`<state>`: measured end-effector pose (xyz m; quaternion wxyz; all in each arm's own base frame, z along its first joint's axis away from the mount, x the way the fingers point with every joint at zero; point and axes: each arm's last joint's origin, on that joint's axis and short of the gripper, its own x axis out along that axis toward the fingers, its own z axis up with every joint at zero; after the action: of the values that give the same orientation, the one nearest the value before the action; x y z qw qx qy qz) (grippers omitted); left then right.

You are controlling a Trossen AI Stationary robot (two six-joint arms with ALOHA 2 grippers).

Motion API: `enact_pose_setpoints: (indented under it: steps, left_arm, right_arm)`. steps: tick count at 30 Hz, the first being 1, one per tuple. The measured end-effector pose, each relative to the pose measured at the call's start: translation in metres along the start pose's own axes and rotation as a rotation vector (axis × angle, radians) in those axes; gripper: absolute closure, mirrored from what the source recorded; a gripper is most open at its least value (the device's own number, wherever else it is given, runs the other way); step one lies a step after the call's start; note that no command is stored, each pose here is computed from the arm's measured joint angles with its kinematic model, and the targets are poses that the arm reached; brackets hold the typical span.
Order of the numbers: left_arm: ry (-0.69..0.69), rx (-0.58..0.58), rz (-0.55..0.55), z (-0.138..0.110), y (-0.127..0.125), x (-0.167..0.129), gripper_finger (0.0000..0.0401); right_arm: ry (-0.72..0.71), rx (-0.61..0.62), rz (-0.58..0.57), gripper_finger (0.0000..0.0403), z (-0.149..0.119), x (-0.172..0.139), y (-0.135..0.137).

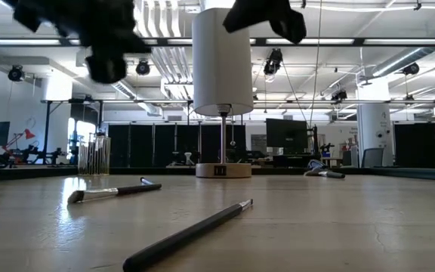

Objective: Pick & Place Makeup Brushes
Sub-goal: Put the eyeshadow brush into the makeup holder

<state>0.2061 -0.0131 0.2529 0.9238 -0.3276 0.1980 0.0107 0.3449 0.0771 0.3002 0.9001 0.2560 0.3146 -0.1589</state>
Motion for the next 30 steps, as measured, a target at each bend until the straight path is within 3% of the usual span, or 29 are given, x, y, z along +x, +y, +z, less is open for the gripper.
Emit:
enact_pose_setpoints:
  steps: [7, 15, 30]
  left_arm:
    - [0.082, -0.159, 0.180, -0.048, 0.005, 0.008, 0.0401]
    - [0.129, -0.276, 0.402, -0.077, -0.024, 0.026, 0.0396]
    - [0.275, -0.381, 0.750, -0.090, -0.079, 0.125, 0.0281]
  right_arm:
    - [0.093, -0.055, -0.096, 0.0355, -0.006, 0.000, -0.013]
    - [0.139, -0.205, -0.121, 0.0392, -0.003, -0.021, -0.035]
    - [0.161, -0.329, -0.064, 0.0394, -0.017, -0.051, -0.061]
